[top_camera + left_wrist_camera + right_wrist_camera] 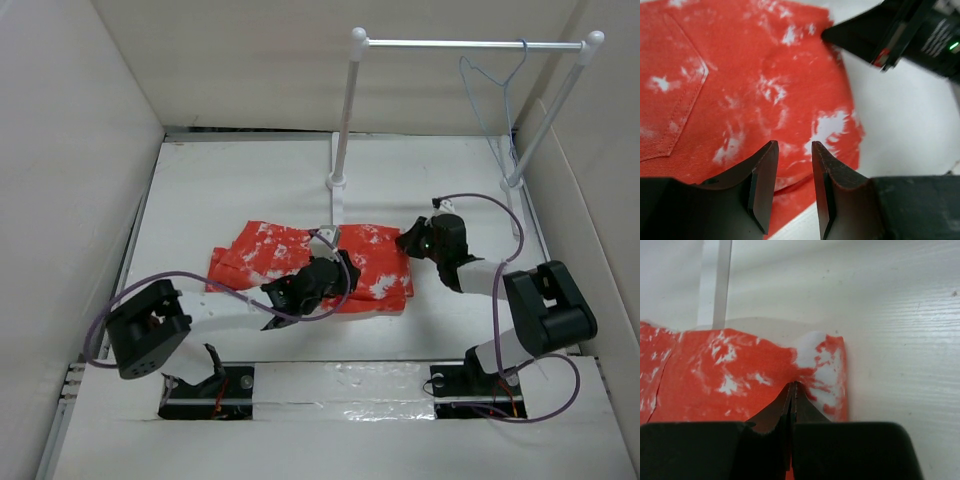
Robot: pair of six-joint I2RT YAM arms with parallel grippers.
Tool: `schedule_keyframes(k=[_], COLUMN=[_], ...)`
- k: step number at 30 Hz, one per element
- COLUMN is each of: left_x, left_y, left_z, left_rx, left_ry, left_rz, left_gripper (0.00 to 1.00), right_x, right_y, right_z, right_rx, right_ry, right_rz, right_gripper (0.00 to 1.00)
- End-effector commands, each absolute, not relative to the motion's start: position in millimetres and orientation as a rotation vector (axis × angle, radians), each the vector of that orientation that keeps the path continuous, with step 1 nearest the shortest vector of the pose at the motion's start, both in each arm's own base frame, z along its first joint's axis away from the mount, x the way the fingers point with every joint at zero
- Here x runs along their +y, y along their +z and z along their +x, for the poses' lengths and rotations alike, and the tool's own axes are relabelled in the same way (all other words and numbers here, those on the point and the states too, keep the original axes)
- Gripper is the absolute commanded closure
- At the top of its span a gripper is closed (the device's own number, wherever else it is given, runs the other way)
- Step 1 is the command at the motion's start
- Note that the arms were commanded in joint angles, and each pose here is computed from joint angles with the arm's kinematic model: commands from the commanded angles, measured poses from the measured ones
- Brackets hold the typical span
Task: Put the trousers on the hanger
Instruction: Pick up the hanger from the clothesline.
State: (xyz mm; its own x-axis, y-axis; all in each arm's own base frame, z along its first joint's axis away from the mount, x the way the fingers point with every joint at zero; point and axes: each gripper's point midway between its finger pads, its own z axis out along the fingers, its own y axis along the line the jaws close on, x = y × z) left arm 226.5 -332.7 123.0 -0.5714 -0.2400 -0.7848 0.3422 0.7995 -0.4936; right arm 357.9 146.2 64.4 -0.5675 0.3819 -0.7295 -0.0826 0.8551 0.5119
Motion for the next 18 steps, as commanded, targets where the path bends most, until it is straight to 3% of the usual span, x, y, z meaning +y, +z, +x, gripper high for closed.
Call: schedule_keyframes(k=[1, 5, 12, 16, 18], left_x=[-336, -323, -328, -336, -342], left_y=[100, 58, 48, 73, 104], left_z=[229, 221, 197, 194, 198], left_rx=[2.055, 2.13, 2.146, 2.085, 2.01], left_ry=[-0.747, -0.698, -0.827, -0.841, -0.852], left_rz=[0.096, 0.095, 0.116, 0.167, 0.19], left_gripper=[0.69, 0.69, 0.69, 0.7, 0.7], right_x=[143, 136, 125, 134, 135], right_y=[97, 74, 69, 123, 179], right_z=[395, 405, 406, 397, 390], right_rx=[1.948, 1.999, 1.956, 1.872, 1.791], right_ry=[0.679, 0.66, 0.726, 0.794, 0.786], right_rz=[0.201, 0.253, 0.281, 0.139, 0.057], right_gripper=[1.0, 1.0, 1.0, 1.0, 1.0])
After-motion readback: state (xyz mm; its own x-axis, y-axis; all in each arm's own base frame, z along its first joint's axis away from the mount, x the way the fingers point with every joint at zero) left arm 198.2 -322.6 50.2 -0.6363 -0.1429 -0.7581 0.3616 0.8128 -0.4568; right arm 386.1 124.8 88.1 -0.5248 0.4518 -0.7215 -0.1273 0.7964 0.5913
